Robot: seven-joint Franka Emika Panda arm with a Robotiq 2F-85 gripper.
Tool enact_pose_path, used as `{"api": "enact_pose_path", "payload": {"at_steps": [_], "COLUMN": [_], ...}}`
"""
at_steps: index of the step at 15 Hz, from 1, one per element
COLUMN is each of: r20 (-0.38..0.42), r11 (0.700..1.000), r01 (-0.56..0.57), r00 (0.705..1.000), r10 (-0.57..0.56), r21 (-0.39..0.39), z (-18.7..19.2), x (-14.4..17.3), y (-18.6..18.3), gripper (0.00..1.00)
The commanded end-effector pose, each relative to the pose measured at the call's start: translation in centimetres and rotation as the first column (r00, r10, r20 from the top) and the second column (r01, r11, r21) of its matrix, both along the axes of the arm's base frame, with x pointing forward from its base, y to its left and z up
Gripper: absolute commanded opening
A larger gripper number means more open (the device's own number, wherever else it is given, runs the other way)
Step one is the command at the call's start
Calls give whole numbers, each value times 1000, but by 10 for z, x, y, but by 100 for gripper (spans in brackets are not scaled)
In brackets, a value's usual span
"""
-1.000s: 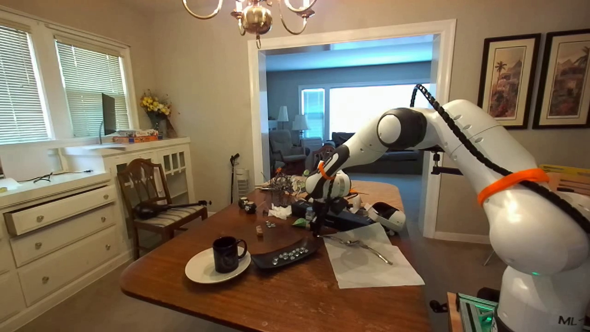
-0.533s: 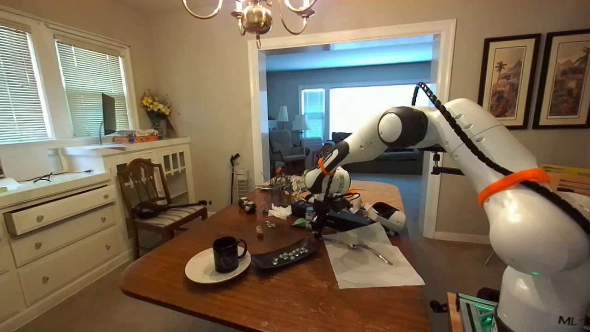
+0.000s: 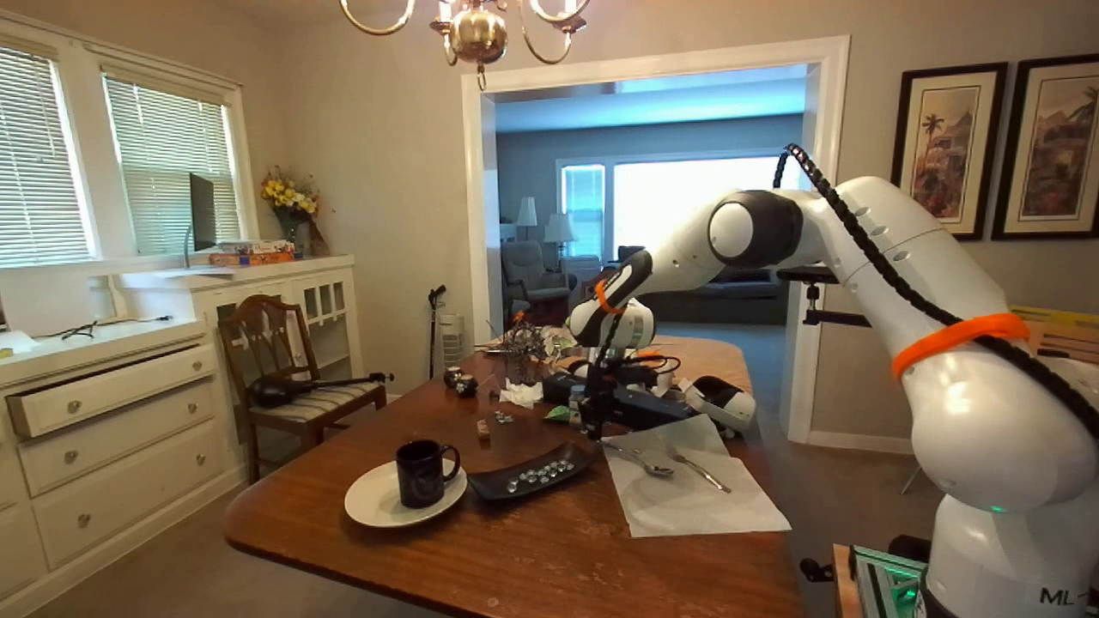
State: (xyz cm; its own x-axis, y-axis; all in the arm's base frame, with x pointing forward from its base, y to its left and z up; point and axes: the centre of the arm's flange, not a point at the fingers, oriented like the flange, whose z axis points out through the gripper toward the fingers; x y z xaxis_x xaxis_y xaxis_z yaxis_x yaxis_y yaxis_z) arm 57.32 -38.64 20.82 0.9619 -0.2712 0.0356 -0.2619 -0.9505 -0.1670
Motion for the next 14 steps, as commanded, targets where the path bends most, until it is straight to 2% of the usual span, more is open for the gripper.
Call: {"api": "enact_pose_path", "payload": {"at_steps": [1, 7, 14], "r20": [-11, -27, 9], "r11": [995, 977, 910], "r01": [101, 213, 412], "r00": [995, 977, 911], "r10": [-101, -213, -413], "r21": [7, 11, 47], "z": [31, 60, 64], "x": [-7, -2, -15], "y": [11, 12, -6], "gripper": [5, 5, 5]}}
